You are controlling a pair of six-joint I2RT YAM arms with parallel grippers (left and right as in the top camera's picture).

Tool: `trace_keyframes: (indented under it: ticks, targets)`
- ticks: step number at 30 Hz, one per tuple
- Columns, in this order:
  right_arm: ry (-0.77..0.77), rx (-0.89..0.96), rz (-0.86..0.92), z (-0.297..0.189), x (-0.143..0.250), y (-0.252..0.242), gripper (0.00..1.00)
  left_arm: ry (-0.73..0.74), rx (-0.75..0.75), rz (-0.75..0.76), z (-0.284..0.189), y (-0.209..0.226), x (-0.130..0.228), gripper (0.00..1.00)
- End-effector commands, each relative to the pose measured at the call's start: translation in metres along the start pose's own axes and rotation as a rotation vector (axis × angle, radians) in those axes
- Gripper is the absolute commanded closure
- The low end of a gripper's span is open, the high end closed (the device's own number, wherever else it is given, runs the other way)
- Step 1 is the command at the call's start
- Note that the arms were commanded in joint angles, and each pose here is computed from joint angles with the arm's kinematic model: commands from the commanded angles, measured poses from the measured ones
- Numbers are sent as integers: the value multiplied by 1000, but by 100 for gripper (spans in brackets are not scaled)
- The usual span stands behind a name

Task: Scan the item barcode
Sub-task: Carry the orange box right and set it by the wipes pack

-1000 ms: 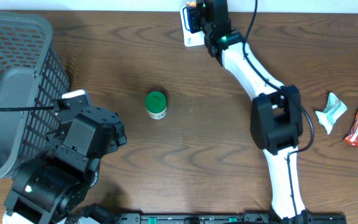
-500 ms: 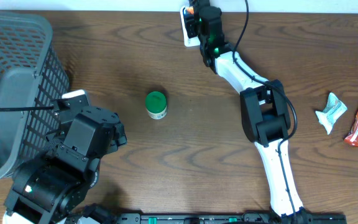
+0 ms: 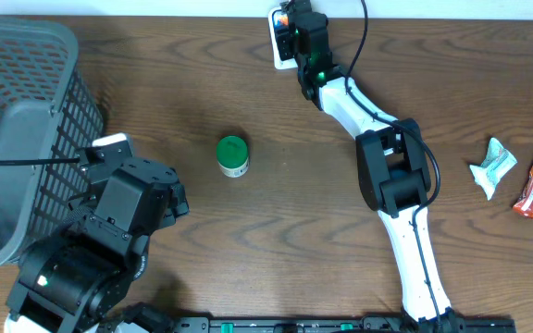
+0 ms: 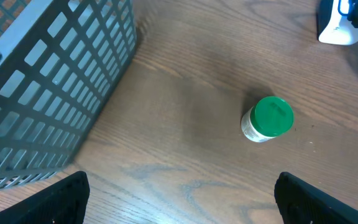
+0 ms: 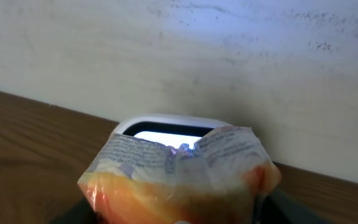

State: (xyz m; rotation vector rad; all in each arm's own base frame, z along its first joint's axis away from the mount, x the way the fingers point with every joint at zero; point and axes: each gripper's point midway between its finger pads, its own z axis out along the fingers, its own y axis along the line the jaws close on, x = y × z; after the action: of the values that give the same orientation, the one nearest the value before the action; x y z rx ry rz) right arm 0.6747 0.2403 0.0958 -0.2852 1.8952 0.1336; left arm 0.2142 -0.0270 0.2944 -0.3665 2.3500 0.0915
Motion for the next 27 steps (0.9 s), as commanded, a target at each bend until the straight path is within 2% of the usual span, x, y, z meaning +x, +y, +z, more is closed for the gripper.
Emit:
trace_keyframes:
  ticks: [1,9,15,19,22,27]
  targets:
    - [79,32,-12,0,20,-12,48,-13,-13,1,-1,3,-3,5]
    - [242,140,-39,-47,-4,-42,47,-13,-13,1,-1,3,-3,4]
    - [507,192,-29,-133,-12,-82,45,-13,-13,1,-1,3,-3,5]
    - [732,279,9,-190,16,-132,52,-13,-13,1,-1,3,-3,5]
    - [892,386,18,-222,47,-178,53,-13,-13,1,-1,3,-3,5]
    - [1051,512,92,-257,97,-247,41,-13,-13,1,-1,3,-3,5]
